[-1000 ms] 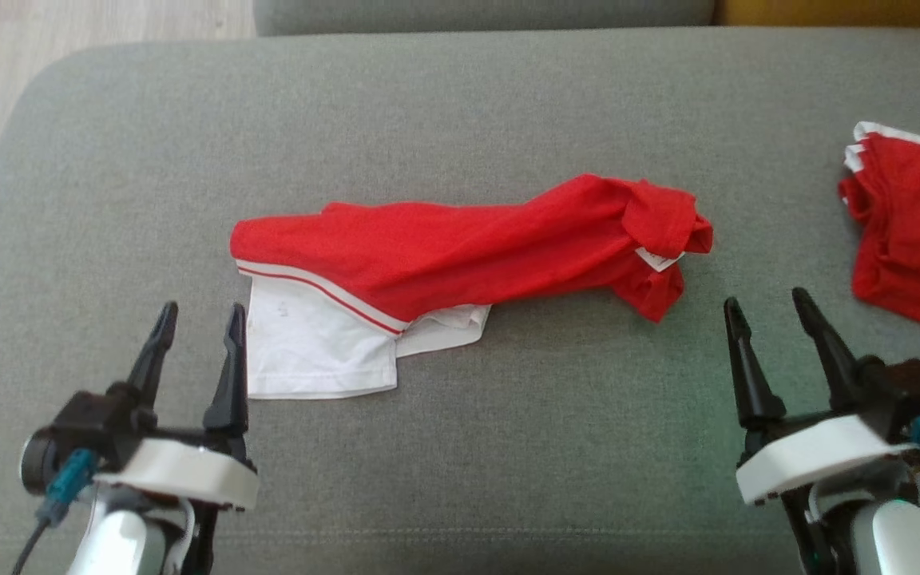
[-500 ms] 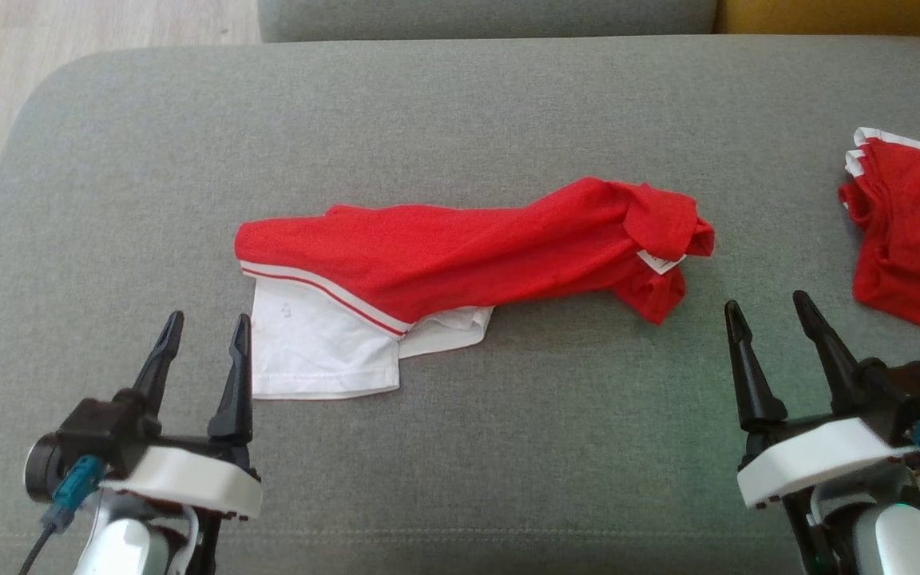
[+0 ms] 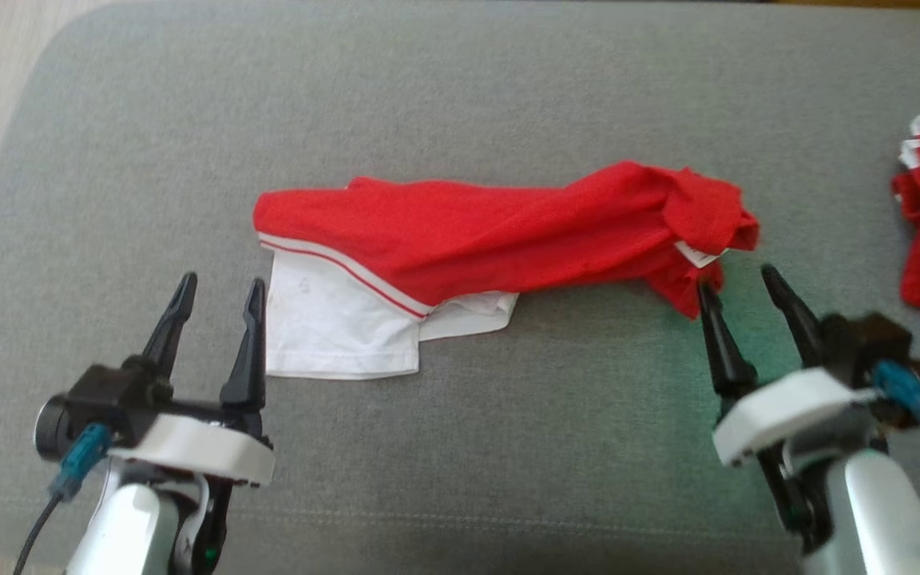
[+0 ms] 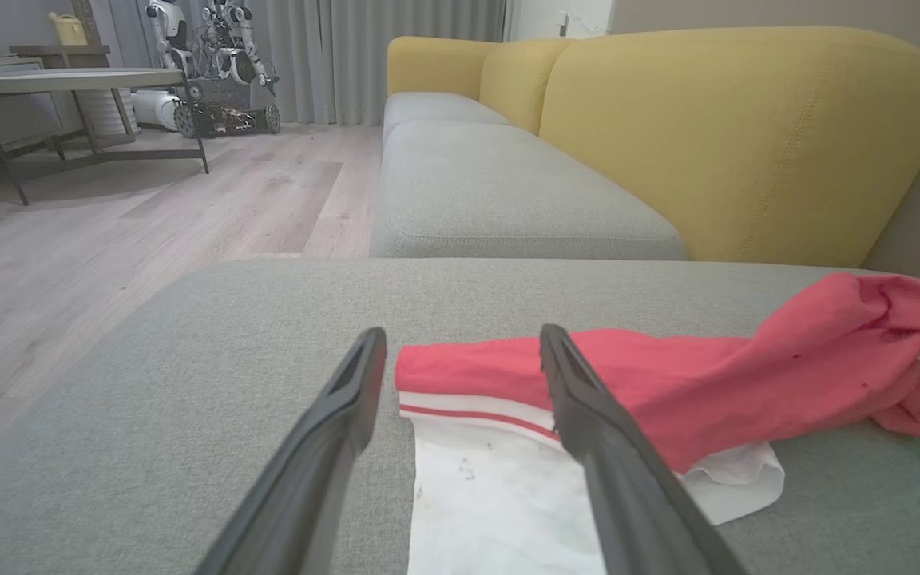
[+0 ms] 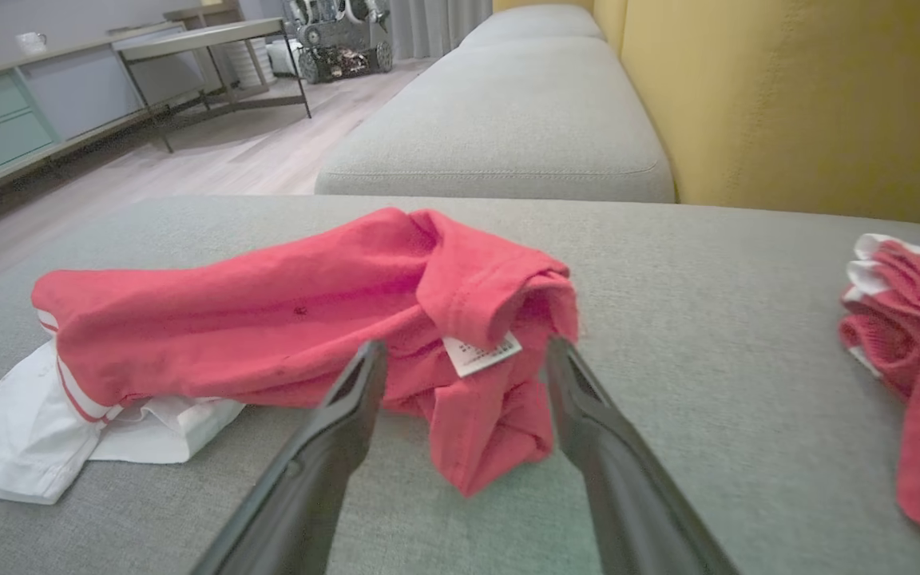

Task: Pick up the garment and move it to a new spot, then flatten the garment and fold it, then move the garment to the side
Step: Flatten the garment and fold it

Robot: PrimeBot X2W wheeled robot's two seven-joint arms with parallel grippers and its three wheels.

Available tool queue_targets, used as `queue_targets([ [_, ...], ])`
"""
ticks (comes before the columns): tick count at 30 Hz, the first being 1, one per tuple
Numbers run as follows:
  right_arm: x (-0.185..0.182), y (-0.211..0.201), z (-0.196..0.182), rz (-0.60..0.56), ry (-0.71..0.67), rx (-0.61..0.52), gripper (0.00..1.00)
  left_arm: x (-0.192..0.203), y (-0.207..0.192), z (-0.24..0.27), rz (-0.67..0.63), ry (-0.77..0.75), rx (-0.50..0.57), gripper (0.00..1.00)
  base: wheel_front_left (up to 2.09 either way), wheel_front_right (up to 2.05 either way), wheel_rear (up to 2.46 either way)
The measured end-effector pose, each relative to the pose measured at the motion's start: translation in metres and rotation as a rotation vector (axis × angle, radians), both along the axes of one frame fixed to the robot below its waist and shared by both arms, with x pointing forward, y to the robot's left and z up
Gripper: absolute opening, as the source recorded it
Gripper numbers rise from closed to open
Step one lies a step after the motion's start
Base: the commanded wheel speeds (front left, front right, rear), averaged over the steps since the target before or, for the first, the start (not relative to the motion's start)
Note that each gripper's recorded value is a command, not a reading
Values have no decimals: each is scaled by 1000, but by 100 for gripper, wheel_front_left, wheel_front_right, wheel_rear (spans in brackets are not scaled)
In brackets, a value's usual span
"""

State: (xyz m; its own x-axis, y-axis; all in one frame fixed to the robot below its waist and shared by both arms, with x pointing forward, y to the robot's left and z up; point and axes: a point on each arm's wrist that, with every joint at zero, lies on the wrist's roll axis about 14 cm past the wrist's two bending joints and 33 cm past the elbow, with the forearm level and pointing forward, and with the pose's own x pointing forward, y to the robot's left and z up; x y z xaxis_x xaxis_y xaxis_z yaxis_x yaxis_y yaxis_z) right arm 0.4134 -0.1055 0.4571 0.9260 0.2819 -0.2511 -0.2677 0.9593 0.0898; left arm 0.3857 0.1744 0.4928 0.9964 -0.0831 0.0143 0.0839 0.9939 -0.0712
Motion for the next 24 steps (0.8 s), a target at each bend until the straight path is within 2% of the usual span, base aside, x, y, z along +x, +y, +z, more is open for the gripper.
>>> queue_targets([
  [9, 31, 15, -24, 41, 60, -6, 100, 11, 1, -7, 2, 14, -7, 100, 0, 0, 0],
  [10, 32, 17, -26, 45, 68, 1, 49, 11, 2, -9, 2, 17, -6, 100, 0, 0, 0],
  [11, 32, 17, -26, 45, 68, 1, 22, 11, 2, -9, 2, 17, -6, 100, 0, 0, 0],
  [12, 36, 19, -25, 52, 63, 7, 0, 12, 2, -11, 4, 24, -6, 100, 0, 0, 0],
  [24, 66, -4, 27, 3, -102, -2, 0, 19, -1, -17, -8, 34, -15, 100, 0, 0, 0],
])
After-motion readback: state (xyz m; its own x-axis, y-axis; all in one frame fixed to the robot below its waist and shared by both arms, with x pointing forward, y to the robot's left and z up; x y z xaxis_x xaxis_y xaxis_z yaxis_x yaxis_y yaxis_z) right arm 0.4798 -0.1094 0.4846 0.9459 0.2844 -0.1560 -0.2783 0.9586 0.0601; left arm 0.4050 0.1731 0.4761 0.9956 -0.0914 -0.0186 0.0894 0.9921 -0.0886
